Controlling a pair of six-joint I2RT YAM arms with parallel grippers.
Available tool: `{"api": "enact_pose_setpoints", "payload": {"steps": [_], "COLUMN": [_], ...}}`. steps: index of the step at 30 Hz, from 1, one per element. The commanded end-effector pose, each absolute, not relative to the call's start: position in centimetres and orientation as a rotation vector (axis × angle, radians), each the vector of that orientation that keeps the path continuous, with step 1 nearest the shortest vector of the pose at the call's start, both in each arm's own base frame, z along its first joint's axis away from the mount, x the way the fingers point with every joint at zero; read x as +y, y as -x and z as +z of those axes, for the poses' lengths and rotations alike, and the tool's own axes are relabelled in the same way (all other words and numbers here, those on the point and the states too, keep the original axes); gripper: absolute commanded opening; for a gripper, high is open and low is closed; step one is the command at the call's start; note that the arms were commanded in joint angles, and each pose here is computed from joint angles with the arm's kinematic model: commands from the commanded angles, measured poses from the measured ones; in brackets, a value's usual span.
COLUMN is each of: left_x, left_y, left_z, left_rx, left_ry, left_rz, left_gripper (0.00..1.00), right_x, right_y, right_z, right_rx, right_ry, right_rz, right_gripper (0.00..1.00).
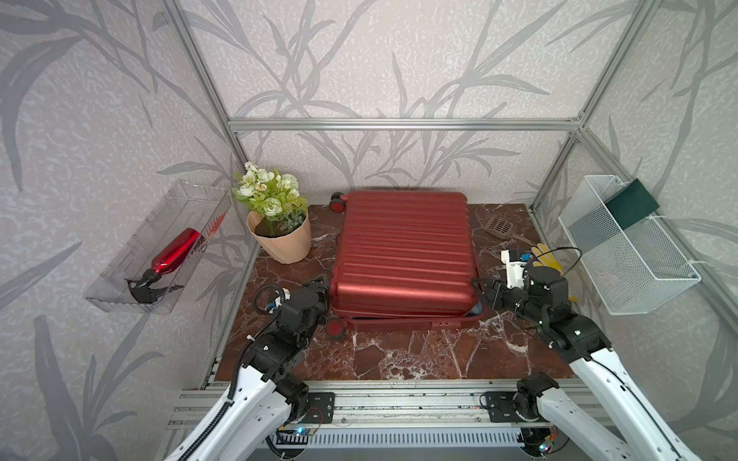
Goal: Open the suitcase zippers
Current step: Open the suitcase at the center of the board.
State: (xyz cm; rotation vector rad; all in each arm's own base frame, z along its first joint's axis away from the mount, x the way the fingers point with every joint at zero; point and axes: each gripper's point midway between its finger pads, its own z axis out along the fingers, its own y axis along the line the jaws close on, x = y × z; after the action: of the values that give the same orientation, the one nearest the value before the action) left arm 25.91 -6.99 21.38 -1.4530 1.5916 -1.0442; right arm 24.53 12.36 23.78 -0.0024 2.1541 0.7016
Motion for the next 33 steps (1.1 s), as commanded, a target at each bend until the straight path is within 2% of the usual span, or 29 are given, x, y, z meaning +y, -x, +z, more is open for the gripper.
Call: {"api": "enact_pose_setpoints", "payload": {"steps": [1, 5, 14, 22, 26, 30, 33], "left_x": [-6.6, -6.7, -7.0, -6.5, -7.1, -7.0, -7.1], "left_y": [-26.3, -27.3, -32.3, -38.3, -40.2, -40.6, -40.6], "left_z": [26.2, 30.1, 36.8, 42.6, 43.8, 44.3, 44.4], "left_rx": [1.550, 1.508, 1.457, 1.369, 1.349, 1.323, 1.321], "left_ry": [1.299, 1.242, 1.192, 1.167, 1.151, 1.153, 1.152], "left_rz": [-1.031, -1.020, -1.019, -1.049, -1.073, -1.082, -1.089], "left_gripper": [0.37, 0.30, 0.24, 0.22, 0.21, 0.19, 0.18], "right_x": [12.1, 11.8, 10.7, 11.1, 12.1, 14.4, 16.8], "right_y": [-23.5, -21.7, -18.5, -17.8, -18.2, -18.9, -19.2], "right_z": [24.9, 26.6, 30.8, 30.9, 29.1, 26.8, 25.1], "right_rx": [2.132, 2.106, 2.045, 2.069, 2.122, 2.139, 2.127], "right_ry": [0.051, 0.118, 0.214, 0.279, 0.290, 0.285, 0.342], "right_rz": [0.670, 0.647, 0.600, 0.610, 0.657, 0.764, 0.770], "right_gripper": [0.57, 0.57, 0.56, 0.49, 0.45, 0.35, 0.20]}}
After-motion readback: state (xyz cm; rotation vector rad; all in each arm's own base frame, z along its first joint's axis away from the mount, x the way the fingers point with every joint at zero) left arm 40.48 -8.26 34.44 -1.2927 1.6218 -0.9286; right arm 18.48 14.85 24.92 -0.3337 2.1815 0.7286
